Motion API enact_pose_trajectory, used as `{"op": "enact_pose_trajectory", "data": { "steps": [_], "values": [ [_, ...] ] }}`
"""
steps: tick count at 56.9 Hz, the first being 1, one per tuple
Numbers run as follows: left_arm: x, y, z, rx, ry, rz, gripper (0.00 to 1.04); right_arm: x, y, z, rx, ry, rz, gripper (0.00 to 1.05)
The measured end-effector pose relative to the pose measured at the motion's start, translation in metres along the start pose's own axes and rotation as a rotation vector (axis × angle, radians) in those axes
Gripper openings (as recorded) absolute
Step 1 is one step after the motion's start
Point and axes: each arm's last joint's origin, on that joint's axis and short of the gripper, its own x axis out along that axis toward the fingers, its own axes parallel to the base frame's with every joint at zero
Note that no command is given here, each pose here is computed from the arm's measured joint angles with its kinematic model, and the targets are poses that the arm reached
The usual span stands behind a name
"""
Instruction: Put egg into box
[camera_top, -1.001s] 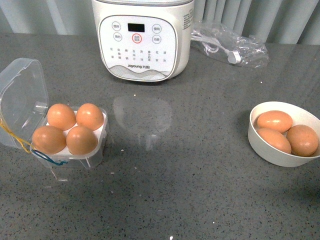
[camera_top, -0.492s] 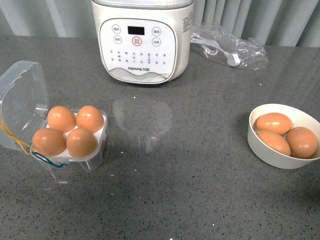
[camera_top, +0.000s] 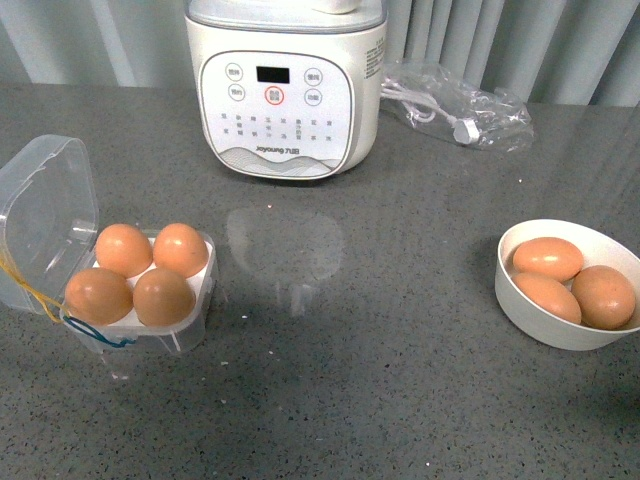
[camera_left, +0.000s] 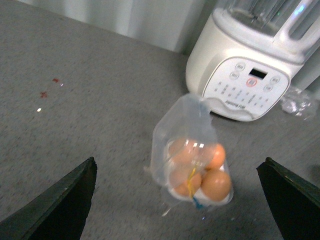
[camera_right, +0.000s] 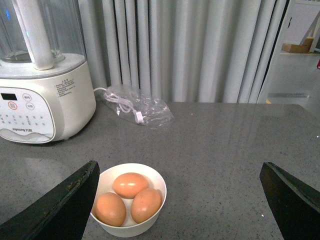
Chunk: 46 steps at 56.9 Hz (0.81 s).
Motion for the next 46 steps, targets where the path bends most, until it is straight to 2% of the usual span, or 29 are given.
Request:
{"op": "enact_pose_trajectory", "data": {
  "steps": [5, 11, 22, 30, 46],
  "values": [
    [0.029, 0.004, 0.027, 0.036, -0.106, 0.009, 0.98, 0.000, 0.000, 0.000, 0.000, 0.000, 0.000, 0.97],
    [0.057, 0.013, 0.034, 0.140, -0.173, 0.093, 0.98, 0.000, 0.000, 0.000, 0.000, 0.000, 0.000, 0.97],
    [0.100, 0.042, 0.011, 0.411, -0.186, 0.259, 0.98, 0.000, 0.000, 0.000, 0.000, 0.000, 0.000, 0.97],
    [0.114, 0.054, -0.009, 0.543, -0.082, 0.340, 0.98, 0.000, 0.000, 0.000, 0.000, 0.000, 0.000, 0.97],
    [0.123, 0.047, -0.029, 0.658, -0.005, 0.359, 0.98, 0.000, 0.000, 0.000, 0.000, 0.000, 0.000, 0.97]
  ]
}}
